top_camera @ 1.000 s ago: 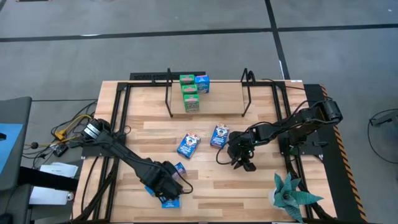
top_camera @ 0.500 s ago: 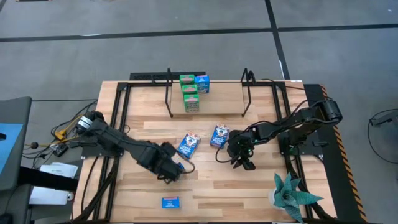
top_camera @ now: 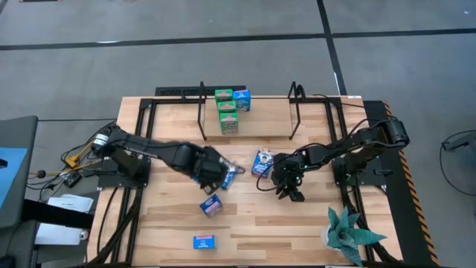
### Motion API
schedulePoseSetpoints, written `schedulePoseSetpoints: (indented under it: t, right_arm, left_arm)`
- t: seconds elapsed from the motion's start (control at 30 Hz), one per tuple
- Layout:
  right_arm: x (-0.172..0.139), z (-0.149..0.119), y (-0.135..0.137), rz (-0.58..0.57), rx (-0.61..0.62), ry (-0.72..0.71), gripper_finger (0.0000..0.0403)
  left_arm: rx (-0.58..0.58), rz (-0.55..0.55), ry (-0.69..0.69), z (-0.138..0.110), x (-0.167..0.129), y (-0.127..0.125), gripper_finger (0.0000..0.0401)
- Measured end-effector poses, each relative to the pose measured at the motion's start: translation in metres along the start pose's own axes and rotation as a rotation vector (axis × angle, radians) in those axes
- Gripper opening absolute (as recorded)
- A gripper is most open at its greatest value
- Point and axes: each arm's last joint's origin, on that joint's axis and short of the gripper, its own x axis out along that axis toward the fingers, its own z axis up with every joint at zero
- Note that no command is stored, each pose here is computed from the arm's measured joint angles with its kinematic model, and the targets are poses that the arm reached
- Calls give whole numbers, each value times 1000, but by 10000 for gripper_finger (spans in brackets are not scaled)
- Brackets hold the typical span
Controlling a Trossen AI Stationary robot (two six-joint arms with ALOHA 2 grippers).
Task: Stack cereal on shelf
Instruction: Put the left light blue cereal box on the shelf aligned with the other light blue cereal box
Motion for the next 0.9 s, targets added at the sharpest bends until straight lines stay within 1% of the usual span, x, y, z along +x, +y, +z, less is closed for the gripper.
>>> schedulePoseSetpoints:
  t: [0.23, 0.43, 0.57, 0.7, 0.8, 0.9]
  right_arm:
    - [-2, 0, -3, -9, 33, -4, 136]
    - [-2, 0, -5, -23, 71, -8, 136]
    - [-3, 0, -6, -32, 87, -13, 136]
    - [-3, 0, -7, -38, 107, -15, 136]
    - [-3, 0, -7, -38, 119, -14, 136]
    - [-3, 0, -7, -42, 133, -12, 136]
  left_arm:
    - [59, 18, -193, 48, -6, 25, 146]
    - [112, -9, -359, 87, -12, 46, 146]
    - [164, -16, -513, 112, -20, 57, 146]
    - [237, 18, -650, 134, -24, 72, 146]
    - [272, 20, -713, 149, -24, 88, 146]
    - [284, -5, -729, 159, -20, 107, 146]
